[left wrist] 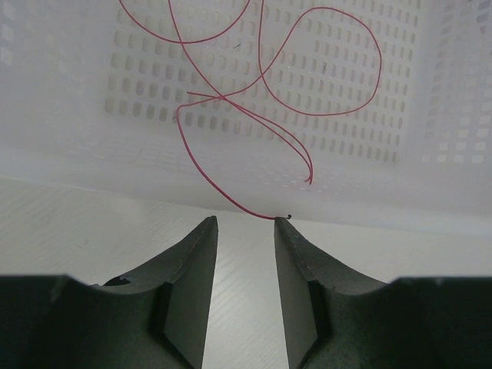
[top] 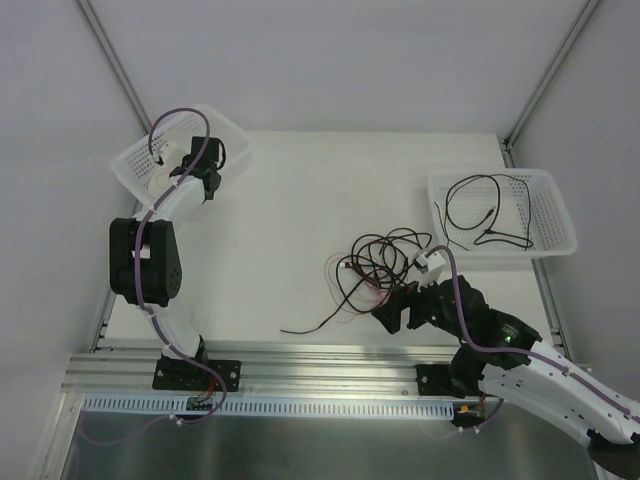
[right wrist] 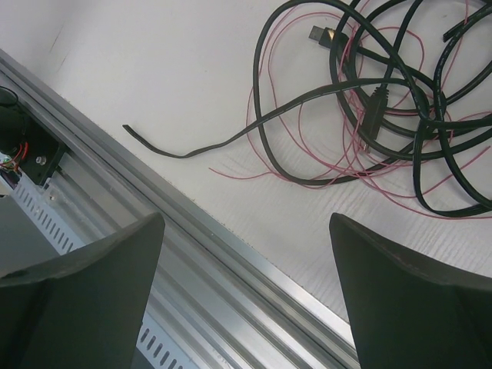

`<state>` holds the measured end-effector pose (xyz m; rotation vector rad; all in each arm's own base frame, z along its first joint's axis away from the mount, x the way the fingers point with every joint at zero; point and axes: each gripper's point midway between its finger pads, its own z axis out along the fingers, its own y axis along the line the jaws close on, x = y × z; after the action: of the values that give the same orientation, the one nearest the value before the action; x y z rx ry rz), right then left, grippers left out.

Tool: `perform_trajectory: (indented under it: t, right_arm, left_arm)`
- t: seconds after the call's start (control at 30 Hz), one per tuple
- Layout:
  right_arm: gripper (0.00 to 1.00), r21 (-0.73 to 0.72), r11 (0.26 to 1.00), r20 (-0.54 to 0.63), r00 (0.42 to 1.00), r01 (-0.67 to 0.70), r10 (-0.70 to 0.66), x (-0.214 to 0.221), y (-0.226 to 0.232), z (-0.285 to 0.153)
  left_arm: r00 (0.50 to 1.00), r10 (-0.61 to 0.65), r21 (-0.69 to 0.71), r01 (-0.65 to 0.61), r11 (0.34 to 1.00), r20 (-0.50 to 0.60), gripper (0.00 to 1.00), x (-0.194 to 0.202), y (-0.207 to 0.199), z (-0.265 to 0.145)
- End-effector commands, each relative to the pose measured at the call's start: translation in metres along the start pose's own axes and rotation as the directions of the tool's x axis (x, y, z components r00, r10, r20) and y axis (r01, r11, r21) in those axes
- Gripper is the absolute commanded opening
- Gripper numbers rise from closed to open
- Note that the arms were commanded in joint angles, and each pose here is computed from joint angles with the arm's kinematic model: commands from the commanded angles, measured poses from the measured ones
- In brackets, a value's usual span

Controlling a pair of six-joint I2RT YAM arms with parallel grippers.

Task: Untangle the cables

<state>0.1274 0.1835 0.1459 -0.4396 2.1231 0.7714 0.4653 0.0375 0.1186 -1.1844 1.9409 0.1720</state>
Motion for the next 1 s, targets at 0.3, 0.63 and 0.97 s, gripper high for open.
perform_trajectory:
  t: [0.3, 0.63, 0.97]
  right_arm:
    - [0.93, 0.011, 1.000, 0.005, 1.000, 0.009, -0.009, 0.002, -0.003, 0.002]
    - [0.94, 0.008, 1.000, 0.010, 1.000, 0.008, -0.008, 0.002, -0.003, 0.002]
    - [0.94, 0.010, 1.000, 0.006, 1.000, 0.011, -0.011, 0.004, -0.004, 0.002]
  left_arm:
    - [0.994, -0.079, -0.009, 0.080, 0.997, 0.072, 0.36, -0.016, -0.001, -0.001]
    - [0.977, -0.192, 0.053, 0.188, 0.981, 0.095, 0.38, -0.029, -0.006, -0.017]
    - [0.957, -0.269, 0.073, 0.262, 0.962, 0.108, 0.37, -0.029, -0.004, -0.018]
